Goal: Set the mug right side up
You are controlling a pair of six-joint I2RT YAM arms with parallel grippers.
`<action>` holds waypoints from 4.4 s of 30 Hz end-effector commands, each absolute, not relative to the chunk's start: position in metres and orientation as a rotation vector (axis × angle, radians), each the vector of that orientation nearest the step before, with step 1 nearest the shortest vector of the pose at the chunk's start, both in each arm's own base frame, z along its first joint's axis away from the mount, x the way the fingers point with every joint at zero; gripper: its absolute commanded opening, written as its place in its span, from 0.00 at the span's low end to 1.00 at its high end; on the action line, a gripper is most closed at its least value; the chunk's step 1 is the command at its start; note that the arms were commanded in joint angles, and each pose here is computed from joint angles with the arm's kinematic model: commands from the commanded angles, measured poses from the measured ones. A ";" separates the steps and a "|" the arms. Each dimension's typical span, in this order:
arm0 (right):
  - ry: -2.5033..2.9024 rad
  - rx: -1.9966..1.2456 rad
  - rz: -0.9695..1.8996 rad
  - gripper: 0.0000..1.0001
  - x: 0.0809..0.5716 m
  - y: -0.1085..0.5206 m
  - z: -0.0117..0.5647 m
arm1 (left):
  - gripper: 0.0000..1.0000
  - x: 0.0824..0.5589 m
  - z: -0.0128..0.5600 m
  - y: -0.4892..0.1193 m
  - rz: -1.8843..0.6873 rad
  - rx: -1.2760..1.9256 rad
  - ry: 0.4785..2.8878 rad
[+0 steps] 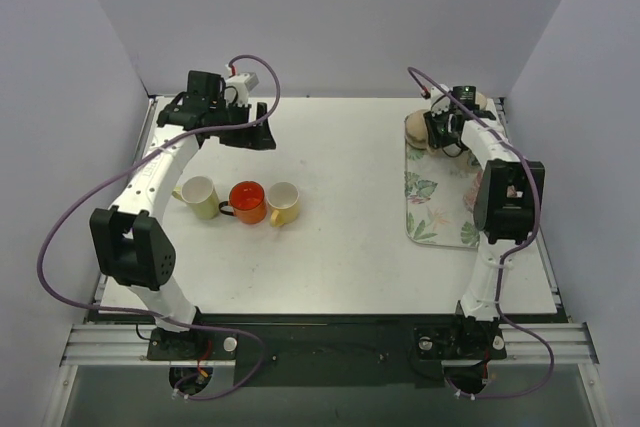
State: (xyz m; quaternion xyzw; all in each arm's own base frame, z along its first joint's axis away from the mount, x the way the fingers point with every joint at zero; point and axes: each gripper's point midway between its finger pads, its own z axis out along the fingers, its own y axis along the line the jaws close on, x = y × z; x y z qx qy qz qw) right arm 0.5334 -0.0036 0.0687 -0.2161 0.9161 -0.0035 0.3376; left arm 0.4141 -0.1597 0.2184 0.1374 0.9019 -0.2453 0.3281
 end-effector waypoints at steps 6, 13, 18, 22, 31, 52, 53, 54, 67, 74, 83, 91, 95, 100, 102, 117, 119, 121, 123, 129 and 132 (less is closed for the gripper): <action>1.951 -0.363 -0.009 0.00 0.548 0.015 0.227 | 0.88 0.398 0.264 -0.174 -0.762 0.445 2.190; 1.751 -0.372 0.163 0.00 0.500 0.102 0.311 | 0.88 0.369 0.311 -0.208 -1.127 0.481 2.034; 1.537 -0.376 0.376 0.00 0.437 0.176 0.390 | 0.91 0.345 0.359 -0.207 -1.282 0.426 1.854; 1.433 -0.395 0.551 0.00 0.381 0.232 0.423 | 0.94 0.325 0.390 -0.184 -1.327 0.357 1.761; 1.270 -0.490 0.742 0.00 0.288 0.305 0.461 | 0.95 0.288 0.439 -0.179 -1.402 0.388 1.558; 1.202 -0.607 0.922 0.00 0.265 0.379 0.460 | 0.32 0.230 0.480 -0.191 -1.718 0.447 1.411; 1.219 -0.615 0.920 0.00 0.268 0.381 0.456 | 0.16 0.231 0.477 -0.191 -1.716 0.452 1.422; 1.250 -0.619 0.906 0.00 0.276 0.383 0.446 | 0.08 0.234 0.474 -0.191 -1.715 0.445 1.437; 1.587 -0.552 0.787 0.95 0.304 0.362 0.356 | 0.00 0.294 0.353 -0.122 -0.974 0.097 1.981; 1.633 -0.582 0.742 0.96 0.285 0.342 0.332 | 0.00 0.263 0.319 -0.046 -0.358 0.256 2.182; 1.664 -0.623 0.631 0.98 0.266 0.302 0.300 | 0.00 0.296 0.261 0.069 -0.082 0.098 2.498; 1.652 -0.643 0.565 0.99 0.267 0.285 0.293 | 0.00 0.334 0.178 0.112 -0.069 0.031 2.732; 1.653 -0.654 0.556 0.99 0.268 0.283 0.293 | 0.00 0.348 0.156 0.128 -0.033 0.071 2.791; 1.653 -0.640 0.543 0.99 0.270 0.281 0.294 | 0.00 0.348 0.123 0.134 -0.148 0.155 2.914; 1.648 -0.640 0.544 0.99 0.270 0.282 0.297 | 0.00 0.350 0.113 0.127 -0.252 0.210 2.934; 1.743 -0.600 0.324 1.00 0.286 0.212 0.301 | 0.32 0.355 0.079 0.125 -0.431 0.360 2.928; 1.765 -0.587 0.254 1.00 0.288 0.186 0.300 | 0.42 0.357 0.091 0.127 -0.428 0.361 2.878; 1.816 -0.566 0.133 1.00 0.288 0.152 0.293 | 0.47 0.361 0.104 0.129 -0.396 0.373 2.833; 1.847 -0.575 0.015 1.00 0.285 0.119 0.290 | 0.50 0.361 0.115 0.130 -0.371 0.401 2.807; 1.932 -0.570 -0.282 1.00 0.268 0.017 0.267 | 0.57 0.354 0.148 0.131 -0.297 0.451 2.772; 1.971 -0.487 -0.387 1.00 0.263 -0.022 0.267 | 0.58 0.354 0.168 0.133 -0.241 0.463 2.739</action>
